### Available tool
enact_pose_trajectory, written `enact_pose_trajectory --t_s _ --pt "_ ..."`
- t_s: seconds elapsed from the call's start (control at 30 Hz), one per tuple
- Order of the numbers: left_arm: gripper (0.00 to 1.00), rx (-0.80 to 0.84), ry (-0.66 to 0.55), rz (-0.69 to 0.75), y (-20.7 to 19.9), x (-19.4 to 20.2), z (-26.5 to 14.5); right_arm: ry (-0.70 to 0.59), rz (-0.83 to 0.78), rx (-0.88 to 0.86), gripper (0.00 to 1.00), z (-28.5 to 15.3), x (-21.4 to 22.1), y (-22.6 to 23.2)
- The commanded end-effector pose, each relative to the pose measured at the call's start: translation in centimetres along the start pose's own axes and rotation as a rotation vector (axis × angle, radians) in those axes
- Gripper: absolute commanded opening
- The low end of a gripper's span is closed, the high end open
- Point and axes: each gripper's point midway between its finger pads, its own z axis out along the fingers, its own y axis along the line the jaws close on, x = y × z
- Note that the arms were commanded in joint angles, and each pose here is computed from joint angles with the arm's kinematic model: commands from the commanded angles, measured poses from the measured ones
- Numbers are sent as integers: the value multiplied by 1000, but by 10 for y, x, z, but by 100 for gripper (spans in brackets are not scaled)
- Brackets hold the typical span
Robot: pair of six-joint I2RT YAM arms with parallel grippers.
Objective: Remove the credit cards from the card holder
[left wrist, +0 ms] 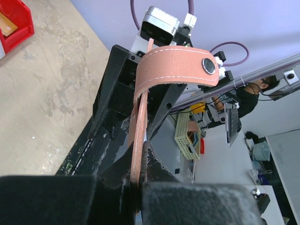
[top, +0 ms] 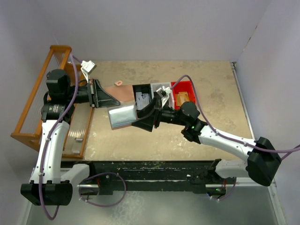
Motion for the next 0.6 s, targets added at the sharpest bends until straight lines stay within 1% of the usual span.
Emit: enact_pose_trajectory --t_s 0.0,0.13,0.27,0.37,0.57 --pt "0 48 6 51 -23 0 -4 -88 -80 -17 65 7 -31 12" --pt "0 51 9 40 -24 1 -4 -128 -100 26 65 7 -37 8" --pt "0 53 10 37 -27 1 -4 -221 -192 114 65 3 -48 9" --pt "0 54 11 31 -28 2 -5 -244 -220 141 65 4 -55 10" --pt "0 58 12 33 -32 2 -5 -294 -257 177 71 5 -64 14"
